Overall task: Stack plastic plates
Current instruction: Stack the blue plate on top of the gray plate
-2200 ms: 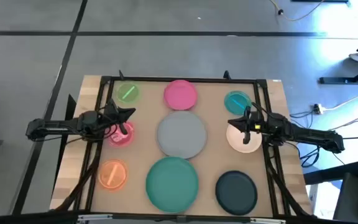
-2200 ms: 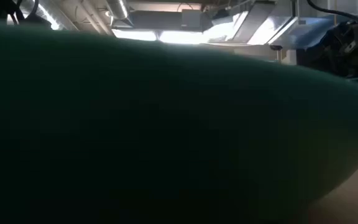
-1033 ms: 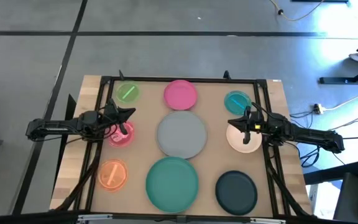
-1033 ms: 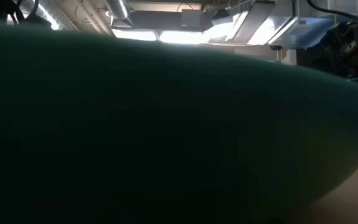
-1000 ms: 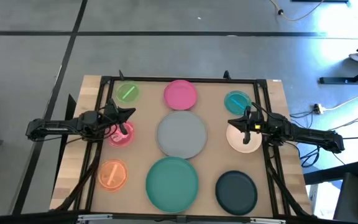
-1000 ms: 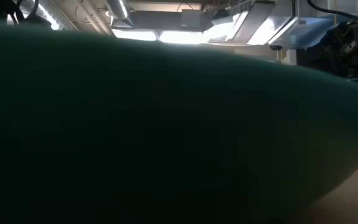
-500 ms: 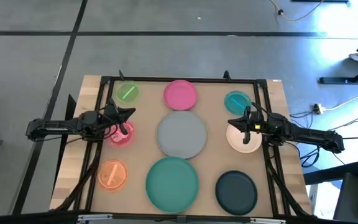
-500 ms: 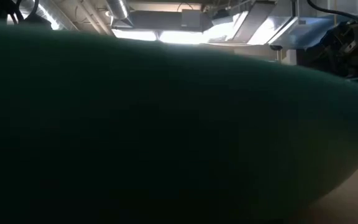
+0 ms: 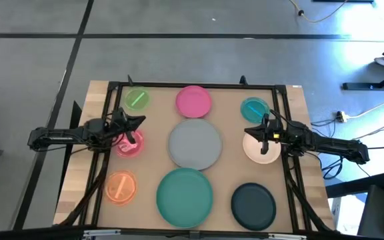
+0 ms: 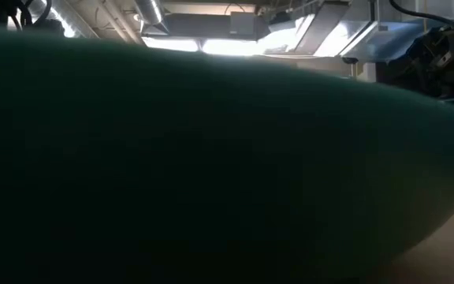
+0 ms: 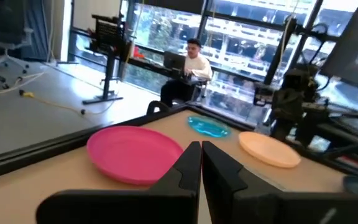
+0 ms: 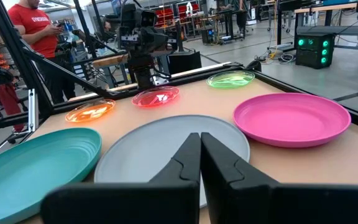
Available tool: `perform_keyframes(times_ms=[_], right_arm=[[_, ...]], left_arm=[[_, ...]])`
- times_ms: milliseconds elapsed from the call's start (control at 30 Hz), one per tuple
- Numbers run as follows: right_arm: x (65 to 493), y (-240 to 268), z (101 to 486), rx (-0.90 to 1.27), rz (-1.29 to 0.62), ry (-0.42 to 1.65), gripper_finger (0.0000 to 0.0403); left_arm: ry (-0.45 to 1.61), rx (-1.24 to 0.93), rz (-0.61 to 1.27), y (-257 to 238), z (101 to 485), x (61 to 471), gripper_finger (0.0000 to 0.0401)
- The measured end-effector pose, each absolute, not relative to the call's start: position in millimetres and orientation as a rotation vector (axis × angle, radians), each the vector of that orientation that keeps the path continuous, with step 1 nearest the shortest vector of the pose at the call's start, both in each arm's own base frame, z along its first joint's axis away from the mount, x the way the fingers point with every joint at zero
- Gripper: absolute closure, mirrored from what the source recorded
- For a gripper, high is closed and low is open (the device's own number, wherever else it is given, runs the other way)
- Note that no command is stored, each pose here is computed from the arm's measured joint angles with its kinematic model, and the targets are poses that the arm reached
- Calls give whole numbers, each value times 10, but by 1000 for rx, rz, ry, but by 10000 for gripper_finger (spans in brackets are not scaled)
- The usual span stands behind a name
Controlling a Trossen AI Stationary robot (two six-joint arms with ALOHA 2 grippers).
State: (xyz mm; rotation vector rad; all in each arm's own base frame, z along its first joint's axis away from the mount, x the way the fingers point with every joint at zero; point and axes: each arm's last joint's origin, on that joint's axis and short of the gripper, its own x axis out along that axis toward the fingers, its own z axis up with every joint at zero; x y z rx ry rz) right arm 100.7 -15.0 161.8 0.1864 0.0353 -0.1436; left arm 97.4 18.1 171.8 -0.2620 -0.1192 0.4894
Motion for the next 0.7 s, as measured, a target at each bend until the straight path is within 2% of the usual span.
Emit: perform_keyframes(times_ms=[100, 267, 433, 700], right_arm=[[1008, -152, 1636, 223, -151, 14, 400], [997, -171, 1787, 192, -201, -147, 400], [967, -163, 1965, 117, -182, -327, 400], [994, -152, 2009, 125, -128, -364, 400]], left_arm=[[-135, -268, 396, 157, 1744, 984, 393], [-189, -313, 257, 122, 1806, 990, 393], [-190, -317, 230, 99, 1812, 997, 393], [-152, -323, 211, 51, 1794, 1090, 393]])
